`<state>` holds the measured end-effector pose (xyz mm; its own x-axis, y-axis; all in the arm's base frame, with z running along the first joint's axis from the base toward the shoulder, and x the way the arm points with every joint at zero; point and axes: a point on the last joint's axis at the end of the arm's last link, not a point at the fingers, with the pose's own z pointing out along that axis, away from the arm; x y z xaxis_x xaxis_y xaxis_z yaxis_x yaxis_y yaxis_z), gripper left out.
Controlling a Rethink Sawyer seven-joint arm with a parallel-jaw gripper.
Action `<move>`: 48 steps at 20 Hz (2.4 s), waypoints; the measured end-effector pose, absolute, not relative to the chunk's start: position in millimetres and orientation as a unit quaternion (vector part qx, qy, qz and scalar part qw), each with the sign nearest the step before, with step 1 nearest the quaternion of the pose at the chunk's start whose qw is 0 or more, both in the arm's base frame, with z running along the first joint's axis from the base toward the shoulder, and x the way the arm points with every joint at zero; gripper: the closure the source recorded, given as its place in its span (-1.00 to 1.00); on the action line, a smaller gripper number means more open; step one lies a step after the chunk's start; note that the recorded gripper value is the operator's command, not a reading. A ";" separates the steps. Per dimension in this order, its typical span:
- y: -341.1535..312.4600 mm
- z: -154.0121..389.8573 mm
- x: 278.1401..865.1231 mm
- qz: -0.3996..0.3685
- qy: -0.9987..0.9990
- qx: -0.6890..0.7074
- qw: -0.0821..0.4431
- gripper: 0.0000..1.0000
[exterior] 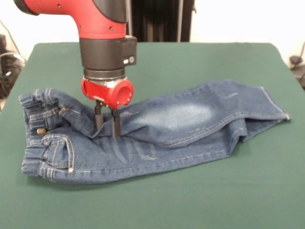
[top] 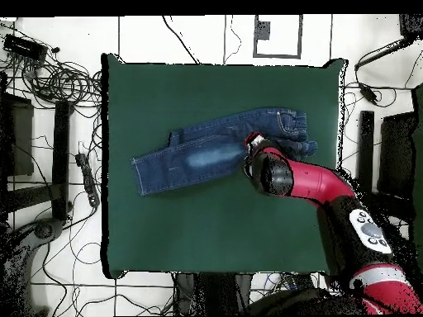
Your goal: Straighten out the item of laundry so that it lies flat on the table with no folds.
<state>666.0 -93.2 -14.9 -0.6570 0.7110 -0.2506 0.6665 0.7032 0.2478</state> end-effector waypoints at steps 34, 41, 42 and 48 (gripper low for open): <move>-107.6 45.3 585.3 -0.103 0.861 0.497 0.015 -1.00; -104.3 57.7 593.4 -0.103 0.860 0.499 0.028 -1.00; -104.7 59.7 595.7 -0.103 0.860 0.499 0.031 -1.00; -109.1 73.8 617.2 -0.095 0.857 0.503 0.053 -1.00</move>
<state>617.2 -109.1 73.8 -0.4881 0.8525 -0.1869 0.8728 0.4756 -0.1098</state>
